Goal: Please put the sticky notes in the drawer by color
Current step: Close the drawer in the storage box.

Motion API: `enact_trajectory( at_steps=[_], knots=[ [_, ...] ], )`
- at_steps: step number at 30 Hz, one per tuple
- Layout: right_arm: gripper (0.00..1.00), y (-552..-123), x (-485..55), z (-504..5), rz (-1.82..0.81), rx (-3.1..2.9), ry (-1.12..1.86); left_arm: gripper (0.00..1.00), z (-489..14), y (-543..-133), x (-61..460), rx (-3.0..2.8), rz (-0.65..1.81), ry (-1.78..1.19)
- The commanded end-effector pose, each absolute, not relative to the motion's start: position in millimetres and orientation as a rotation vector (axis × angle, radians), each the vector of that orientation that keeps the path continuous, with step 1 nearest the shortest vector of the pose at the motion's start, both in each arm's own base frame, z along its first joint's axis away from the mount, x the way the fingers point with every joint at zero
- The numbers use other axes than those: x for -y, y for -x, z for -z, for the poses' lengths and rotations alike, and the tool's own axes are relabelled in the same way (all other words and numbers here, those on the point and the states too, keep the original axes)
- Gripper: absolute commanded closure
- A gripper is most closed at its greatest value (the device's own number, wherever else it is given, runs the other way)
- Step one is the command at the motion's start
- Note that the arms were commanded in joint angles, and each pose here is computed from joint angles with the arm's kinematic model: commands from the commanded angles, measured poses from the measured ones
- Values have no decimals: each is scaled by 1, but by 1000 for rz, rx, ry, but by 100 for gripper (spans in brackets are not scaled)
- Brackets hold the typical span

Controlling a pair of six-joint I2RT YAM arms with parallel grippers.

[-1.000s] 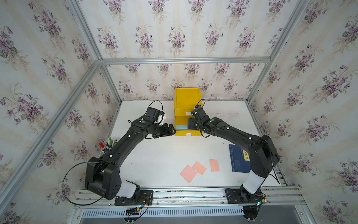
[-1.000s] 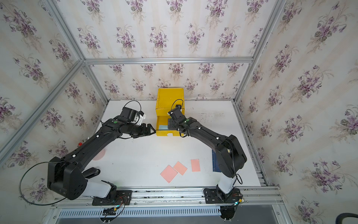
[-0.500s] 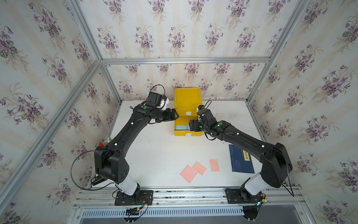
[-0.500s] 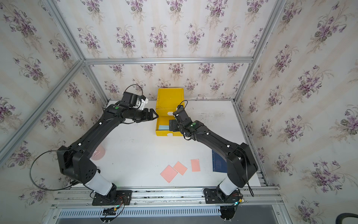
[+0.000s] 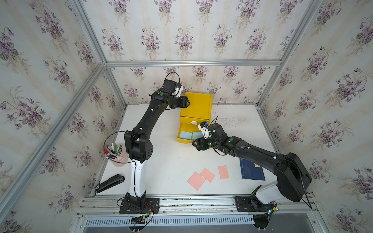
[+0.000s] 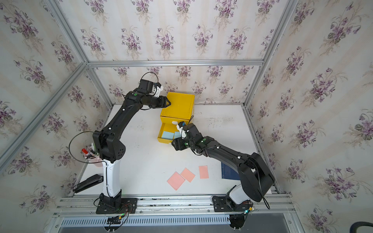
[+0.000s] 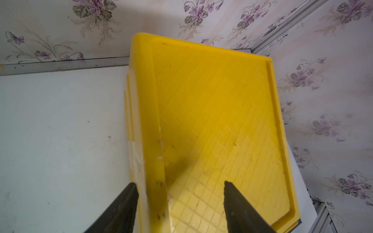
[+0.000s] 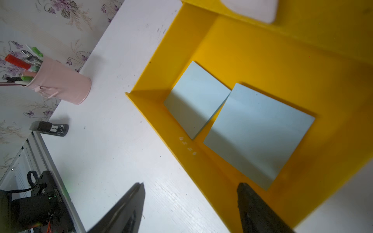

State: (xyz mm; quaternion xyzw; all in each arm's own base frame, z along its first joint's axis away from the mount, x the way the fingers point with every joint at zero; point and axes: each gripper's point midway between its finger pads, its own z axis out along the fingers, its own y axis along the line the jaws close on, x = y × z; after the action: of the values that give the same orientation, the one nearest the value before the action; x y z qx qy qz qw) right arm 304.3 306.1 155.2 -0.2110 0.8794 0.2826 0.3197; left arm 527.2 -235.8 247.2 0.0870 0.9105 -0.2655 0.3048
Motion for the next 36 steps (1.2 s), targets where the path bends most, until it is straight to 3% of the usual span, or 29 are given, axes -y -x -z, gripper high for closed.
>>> enact_trajectory(
  at_steps=[1,8,17,28,36],
  knots=[
    [23,-321,-302,-175,-717,-2258,530,34,-239,-529,236,-2448,682,-242],
    [23,-319,-300,-196,-730,-2237,539,41,-225,-529,236,-2488,687,-212],
    [26,-248,-326,-178,-977,-2260,727,43,-202,-525,243,-2519,733,-200],
    [23,-336,-293,-146,-581,-2287,542,44,-181,-513,246,-2579,736,-211],
    [21,-374,-279,-147,-344,-2228,519,44,-177,-503,242,-2606,719,-212]
  ],
)
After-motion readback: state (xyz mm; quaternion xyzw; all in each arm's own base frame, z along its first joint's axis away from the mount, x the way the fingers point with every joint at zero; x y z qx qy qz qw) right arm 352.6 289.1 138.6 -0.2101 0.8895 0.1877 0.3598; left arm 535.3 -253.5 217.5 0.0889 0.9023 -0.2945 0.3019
